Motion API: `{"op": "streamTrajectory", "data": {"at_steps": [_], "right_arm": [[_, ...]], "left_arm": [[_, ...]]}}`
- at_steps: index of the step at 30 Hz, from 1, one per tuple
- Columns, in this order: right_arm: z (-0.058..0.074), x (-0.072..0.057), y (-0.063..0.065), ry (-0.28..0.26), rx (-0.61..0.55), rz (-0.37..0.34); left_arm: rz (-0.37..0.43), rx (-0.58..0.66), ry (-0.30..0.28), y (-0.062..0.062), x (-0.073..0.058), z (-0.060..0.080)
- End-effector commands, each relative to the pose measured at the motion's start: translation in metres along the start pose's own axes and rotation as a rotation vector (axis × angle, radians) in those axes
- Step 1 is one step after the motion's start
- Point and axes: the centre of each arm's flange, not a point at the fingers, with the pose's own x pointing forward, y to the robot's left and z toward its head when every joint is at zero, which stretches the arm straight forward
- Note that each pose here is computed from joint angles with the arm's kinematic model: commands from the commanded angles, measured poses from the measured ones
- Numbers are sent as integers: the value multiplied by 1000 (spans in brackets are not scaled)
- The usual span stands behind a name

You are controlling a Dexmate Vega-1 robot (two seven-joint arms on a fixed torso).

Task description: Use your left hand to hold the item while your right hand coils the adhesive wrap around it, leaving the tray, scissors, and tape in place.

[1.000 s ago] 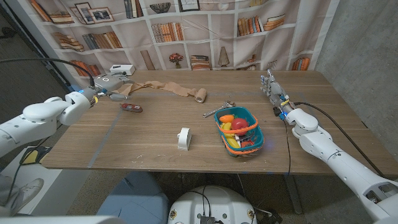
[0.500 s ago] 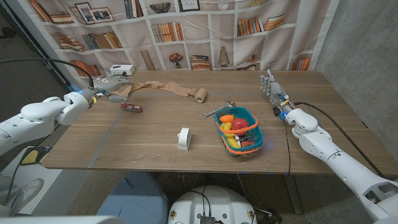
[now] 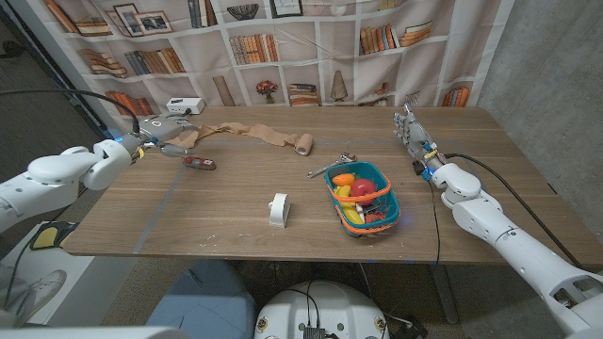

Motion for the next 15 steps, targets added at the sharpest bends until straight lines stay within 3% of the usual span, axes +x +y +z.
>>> {"op": "streamTrajectory", "data": {"at_steps": [1, 15], "right_arm": [[0, -1, 3, 1, -6, 3], [2, -3, 5, 1, -9, 2]], "left_arm": [[-5, 15, 6, -1, -3, -7], [-12, 41, 11, 0, 0, -15]]}}
